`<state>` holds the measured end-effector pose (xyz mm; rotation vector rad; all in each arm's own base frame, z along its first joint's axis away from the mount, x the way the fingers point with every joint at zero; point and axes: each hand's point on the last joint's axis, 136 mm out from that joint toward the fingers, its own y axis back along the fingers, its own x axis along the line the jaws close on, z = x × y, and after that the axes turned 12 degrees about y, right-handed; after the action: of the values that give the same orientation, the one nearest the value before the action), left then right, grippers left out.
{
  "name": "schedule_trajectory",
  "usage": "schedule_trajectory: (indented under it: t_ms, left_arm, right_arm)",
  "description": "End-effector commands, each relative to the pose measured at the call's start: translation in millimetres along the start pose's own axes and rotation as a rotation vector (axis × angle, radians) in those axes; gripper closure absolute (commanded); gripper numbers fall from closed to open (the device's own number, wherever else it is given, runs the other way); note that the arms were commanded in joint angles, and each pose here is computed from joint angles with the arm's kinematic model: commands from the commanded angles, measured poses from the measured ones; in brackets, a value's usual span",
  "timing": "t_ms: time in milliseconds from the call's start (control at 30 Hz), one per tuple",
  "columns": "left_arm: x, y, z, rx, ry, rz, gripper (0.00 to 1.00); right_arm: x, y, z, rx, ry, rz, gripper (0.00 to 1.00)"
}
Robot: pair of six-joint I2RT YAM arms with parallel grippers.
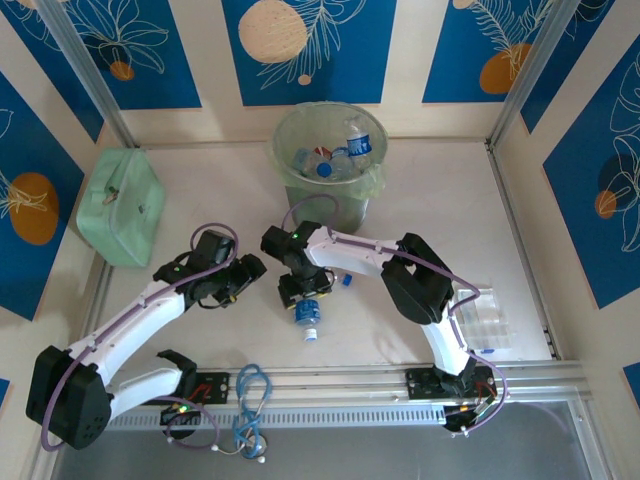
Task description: Put the plastic bottles in the bin
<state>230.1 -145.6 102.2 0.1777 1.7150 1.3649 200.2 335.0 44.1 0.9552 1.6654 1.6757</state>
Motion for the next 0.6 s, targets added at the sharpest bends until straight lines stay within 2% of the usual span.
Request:
schedule_trajectory:
  t_ms: [0, 267, 567]
  left_arm:
    - [-0.4, 3.4, 1.3, 0.001, -0.005, -0.01, 0.2]
    - [-10.0, 4.6, 1.5, 0.01, -0.022, -0.037, 0.19]
    - [-38.5, 6.2, -5.8, 0.069, -0.106, -0.126, 0.2]
  right_arm:
    - [-0.1, 13.1, -4.0, -0.019, 0.01, -0.025, 0.34]
    - [7.0, 59.1, -5.0, -0.181, 0.0, 0.014, 0.4]
    - [5.4, 141.9, -12.0, -0.429, -0.043, 0.061, 0.44]
